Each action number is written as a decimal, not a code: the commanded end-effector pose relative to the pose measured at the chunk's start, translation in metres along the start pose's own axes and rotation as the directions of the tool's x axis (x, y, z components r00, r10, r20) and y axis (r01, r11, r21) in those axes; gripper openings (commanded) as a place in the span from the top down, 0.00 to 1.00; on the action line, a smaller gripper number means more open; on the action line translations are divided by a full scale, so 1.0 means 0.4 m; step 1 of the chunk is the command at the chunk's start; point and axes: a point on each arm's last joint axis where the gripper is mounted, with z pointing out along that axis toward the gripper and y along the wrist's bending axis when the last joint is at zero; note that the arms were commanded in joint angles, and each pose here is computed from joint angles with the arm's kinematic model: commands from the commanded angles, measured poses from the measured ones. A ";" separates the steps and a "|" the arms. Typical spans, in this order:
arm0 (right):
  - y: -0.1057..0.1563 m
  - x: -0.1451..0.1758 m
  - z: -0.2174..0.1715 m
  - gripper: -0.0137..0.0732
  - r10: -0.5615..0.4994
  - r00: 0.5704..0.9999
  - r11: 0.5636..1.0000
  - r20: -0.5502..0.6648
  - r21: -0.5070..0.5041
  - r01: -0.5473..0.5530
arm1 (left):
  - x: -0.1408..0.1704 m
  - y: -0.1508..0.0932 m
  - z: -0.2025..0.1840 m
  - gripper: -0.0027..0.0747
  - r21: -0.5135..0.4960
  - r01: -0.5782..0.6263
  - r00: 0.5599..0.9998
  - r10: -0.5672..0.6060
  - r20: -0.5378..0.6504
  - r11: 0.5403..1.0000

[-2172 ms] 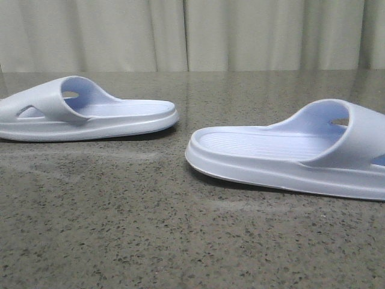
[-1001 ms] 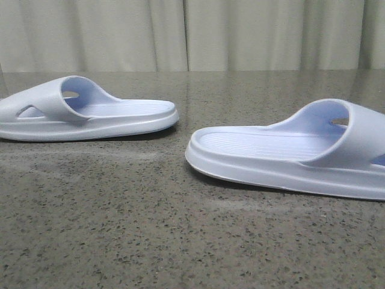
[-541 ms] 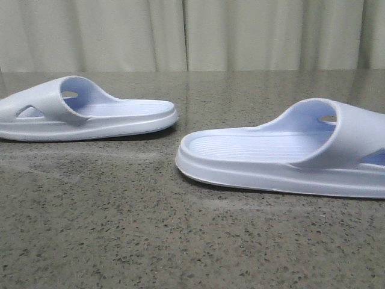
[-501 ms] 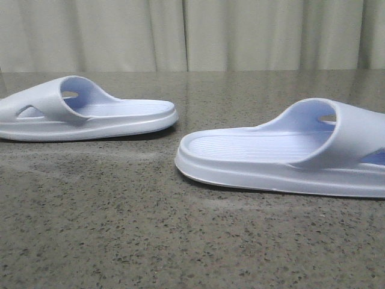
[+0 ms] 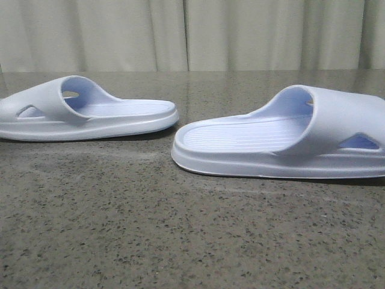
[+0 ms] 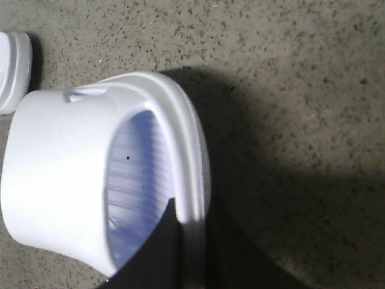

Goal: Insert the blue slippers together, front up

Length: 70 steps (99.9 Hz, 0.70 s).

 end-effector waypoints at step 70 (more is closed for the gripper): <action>0.030 -0.019 -0.003 0.96 -0.060 0.996 0.997 0.061 -0.046 0.063 | -0.099 0.156 0.067 0.48 0.302 0.214 0.976 -0.193 -0.098 0.929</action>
